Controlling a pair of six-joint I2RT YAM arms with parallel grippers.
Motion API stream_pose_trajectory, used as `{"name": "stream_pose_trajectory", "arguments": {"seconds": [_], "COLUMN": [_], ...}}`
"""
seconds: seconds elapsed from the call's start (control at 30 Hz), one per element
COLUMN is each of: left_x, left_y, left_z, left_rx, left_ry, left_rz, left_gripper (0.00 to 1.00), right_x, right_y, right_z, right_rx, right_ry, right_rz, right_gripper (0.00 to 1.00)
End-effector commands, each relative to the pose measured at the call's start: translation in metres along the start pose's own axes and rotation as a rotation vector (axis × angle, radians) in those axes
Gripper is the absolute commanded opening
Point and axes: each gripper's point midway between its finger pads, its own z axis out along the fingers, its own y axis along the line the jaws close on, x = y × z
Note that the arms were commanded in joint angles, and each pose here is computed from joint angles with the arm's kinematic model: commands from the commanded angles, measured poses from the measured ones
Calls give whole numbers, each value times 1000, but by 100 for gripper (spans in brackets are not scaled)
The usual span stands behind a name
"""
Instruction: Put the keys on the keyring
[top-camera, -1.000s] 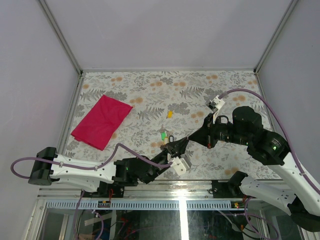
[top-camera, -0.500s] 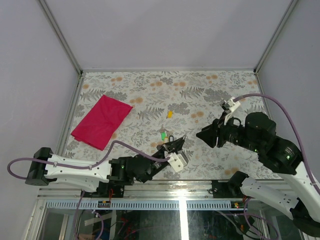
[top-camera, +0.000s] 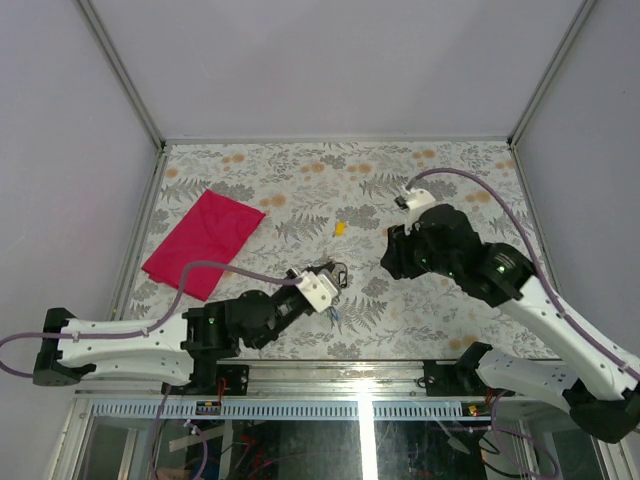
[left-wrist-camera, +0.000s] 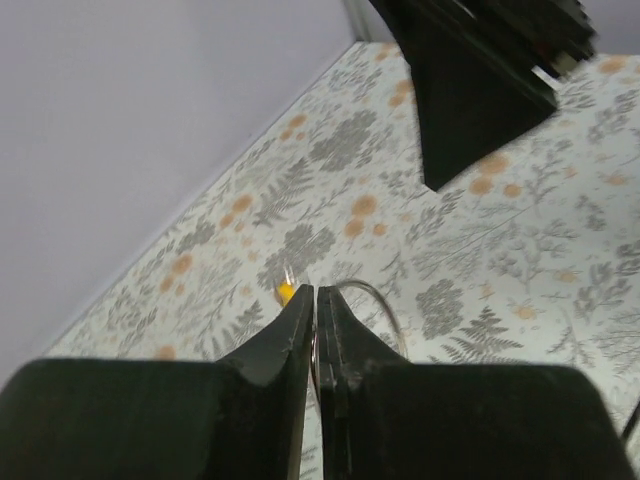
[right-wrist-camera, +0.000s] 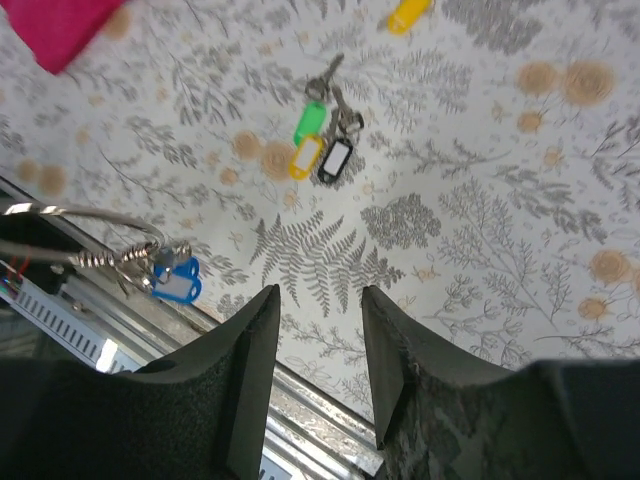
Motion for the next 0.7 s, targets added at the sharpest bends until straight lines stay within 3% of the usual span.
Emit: {"name": "stream_pose_trajectory", "arguments": {"seconds": [0.0,0.33,0.67], "left_x": [22,72,66], "left_y": [20,67,86], "left_z": [-10,-12,-26], "left_rx": [-21,-102,-131], "left_ry": [60,181,167], "left_rz": [-67,-92,-219], "left_gripper": [0,0,0], "right_x": [12,47,42], "right_y": [5,-14,-16], "right_z": [38,126,146], "right_rx": [-32,-109,-125], "right_ry": [69,257,213], "right_rz": [27,88,111], "right_gripper": [45,45,46]}}
